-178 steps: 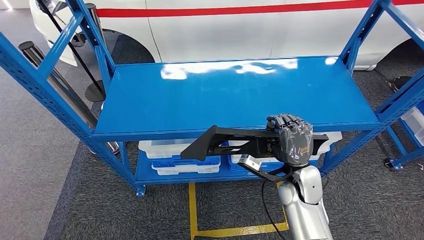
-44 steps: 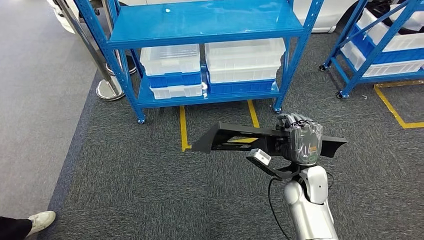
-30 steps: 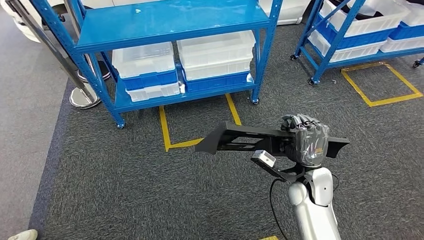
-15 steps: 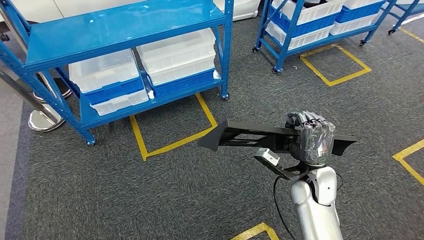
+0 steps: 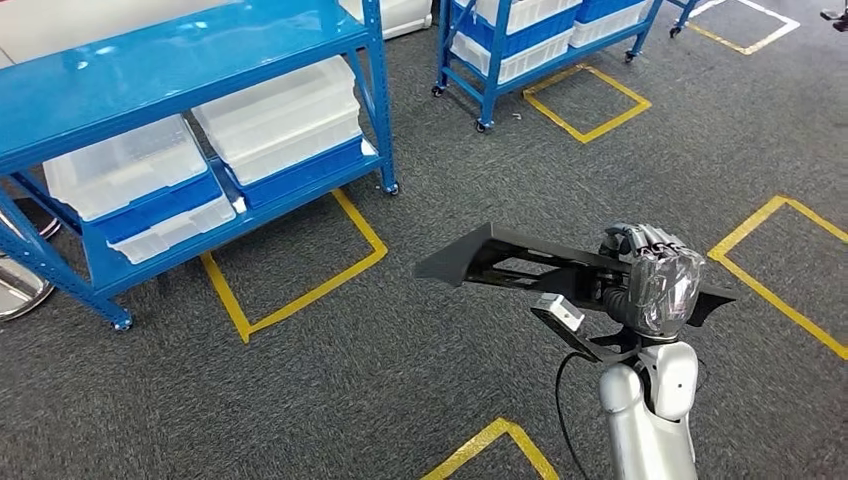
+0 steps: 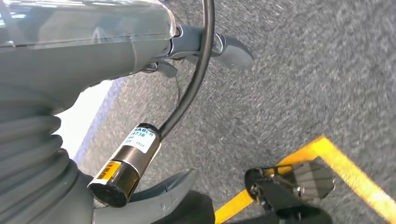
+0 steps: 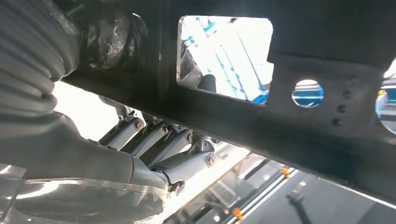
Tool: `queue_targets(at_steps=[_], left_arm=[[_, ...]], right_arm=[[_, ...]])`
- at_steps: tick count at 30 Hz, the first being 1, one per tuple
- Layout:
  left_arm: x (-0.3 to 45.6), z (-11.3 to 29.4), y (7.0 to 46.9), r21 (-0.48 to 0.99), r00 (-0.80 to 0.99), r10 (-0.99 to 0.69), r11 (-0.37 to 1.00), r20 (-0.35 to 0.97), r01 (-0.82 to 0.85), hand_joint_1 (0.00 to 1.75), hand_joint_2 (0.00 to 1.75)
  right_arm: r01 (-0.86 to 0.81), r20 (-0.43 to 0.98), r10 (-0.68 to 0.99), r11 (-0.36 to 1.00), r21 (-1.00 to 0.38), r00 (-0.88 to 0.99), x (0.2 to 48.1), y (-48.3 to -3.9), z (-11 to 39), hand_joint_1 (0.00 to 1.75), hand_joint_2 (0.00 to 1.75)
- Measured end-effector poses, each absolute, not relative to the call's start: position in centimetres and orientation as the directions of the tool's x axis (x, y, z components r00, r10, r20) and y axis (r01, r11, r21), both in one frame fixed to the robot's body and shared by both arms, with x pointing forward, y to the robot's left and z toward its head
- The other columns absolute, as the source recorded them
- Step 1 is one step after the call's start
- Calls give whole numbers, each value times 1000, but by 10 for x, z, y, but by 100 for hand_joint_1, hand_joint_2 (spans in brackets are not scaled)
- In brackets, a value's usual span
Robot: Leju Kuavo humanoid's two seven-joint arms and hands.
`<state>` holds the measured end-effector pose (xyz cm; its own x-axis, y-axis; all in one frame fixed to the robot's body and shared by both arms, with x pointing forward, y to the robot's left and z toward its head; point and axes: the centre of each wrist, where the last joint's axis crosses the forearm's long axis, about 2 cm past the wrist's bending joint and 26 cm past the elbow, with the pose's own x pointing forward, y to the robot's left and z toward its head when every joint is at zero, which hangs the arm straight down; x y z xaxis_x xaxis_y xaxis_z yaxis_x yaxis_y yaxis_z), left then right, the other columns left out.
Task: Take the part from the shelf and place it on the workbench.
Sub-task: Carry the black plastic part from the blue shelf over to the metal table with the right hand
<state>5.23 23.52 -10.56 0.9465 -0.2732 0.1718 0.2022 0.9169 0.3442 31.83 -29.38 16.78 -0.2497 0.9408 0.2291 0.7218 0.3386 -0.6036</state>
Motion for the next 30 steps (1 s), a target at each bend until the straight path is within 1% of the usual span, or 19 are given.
queue_targets(at_steps=[30], left_arm=[[56,-105,235,350,934,-304,909,186,226,0,175]], right_arm=[[769,231,955,287,-572,-185,301,-319,172,173,175]])
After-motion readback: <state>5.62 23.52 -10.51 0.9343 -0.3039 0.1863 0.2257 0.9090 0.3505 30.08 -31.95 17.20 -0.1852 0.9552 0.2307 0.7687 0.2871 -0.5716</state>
